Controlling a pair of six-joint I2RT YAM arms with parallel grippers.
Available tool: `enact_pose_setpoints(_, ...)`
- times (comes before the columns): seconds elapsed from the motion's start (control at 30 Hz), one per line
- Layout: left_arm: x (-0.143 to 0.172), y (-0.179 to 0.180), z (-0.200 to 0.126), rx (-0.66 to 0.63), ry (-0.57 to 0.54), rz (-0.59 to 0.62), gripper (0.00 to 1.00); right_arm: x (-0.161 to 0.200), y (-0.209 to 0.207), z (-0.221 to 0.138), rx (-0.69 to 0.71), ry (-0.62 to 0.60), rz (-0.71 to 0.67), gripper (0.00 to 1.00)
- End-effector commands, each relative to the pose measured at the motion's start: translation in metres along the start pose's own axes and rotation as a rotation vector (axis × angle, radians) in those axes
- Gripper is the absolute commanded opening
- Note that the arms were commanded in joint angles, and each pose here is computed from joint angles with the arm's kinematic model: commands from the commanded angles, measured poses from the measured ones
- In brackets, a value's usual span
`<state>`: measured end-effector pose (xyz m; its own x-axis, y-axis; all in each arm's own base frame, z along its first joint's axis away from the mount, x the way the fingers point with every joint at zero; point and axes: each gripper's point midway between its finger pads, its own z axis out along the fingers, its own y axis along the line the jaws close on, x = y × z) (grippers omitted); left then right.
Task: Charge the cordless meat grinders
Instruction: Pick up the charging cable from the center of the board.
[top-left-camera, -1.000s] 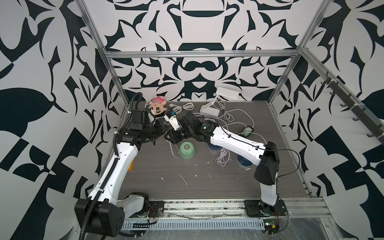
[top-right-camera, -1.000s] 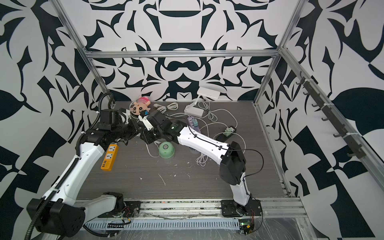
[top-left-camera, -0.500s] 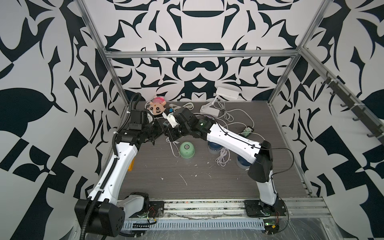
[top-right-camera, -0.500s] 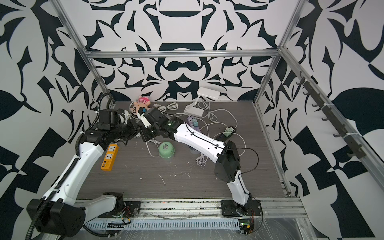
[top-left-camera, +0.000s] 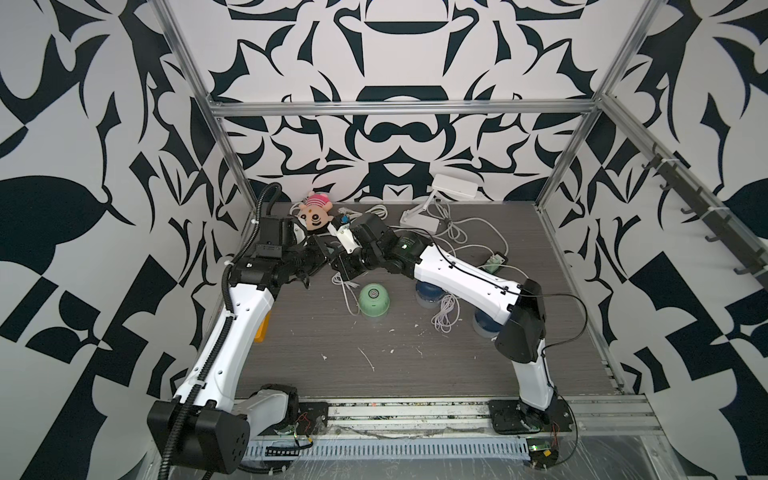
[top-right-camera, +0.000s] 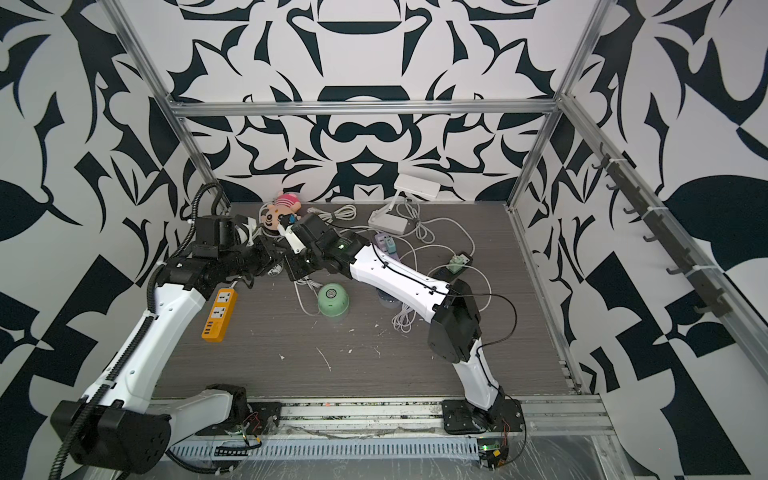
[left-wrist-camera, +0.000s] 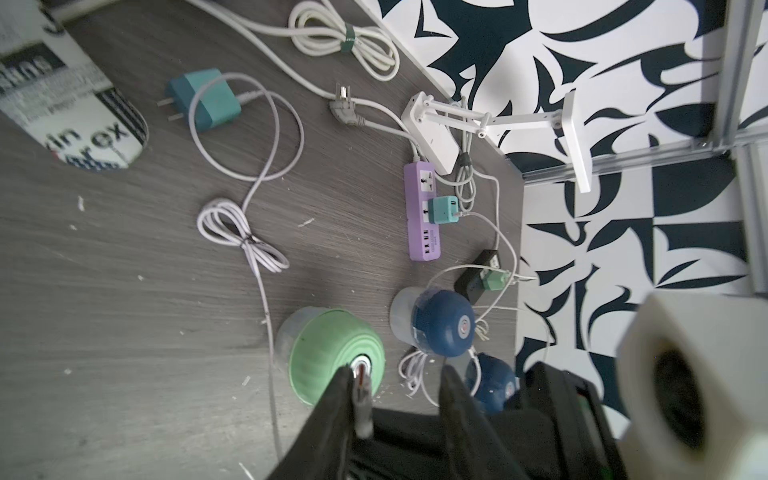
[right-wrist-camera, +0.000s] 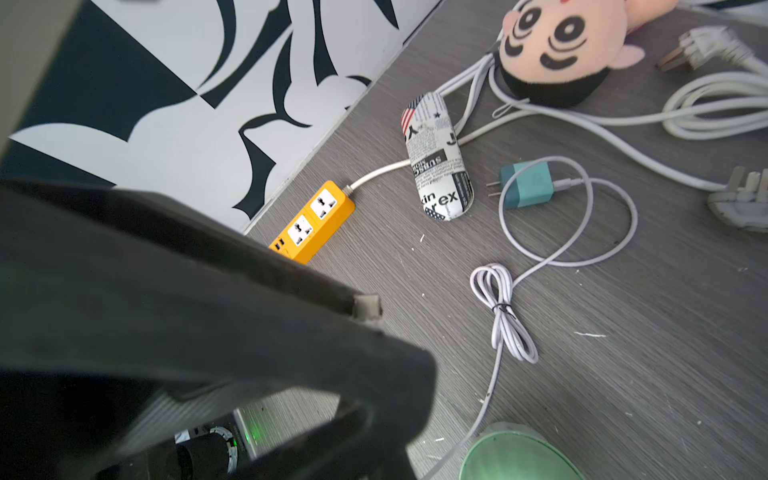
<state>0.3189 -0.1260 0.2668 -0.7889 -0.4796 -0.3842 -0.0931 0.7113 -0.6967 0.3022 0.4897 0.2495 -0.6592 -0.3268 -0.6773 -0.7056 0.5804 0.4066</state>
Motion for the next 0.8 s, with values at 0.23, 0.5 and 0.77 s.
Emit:
enact_pose_setpoints(0.23, 0.006, -0.001, 0.000, 0.012, 0.039, 0.001, 0.26, -0.019, 0.020, -0.025, -0.069, -0.066, -0.033, 0.00)
enact_pose_setpoints(0.5, 0.011, 0.006, 0.007, 0.007, 0.060, -0.005, 0.15, -0.019, 0.026, -0.026, -0.106, -0.066, -0.023, 0.00)
enact_pose_setpoints(0.77, 0.015, 0.006, 0.008, 0.016, 0.066, -0.005, 0.00, -0.019, 0.029, -0.031, -0.121, -0.076, -0.014, 0.00)
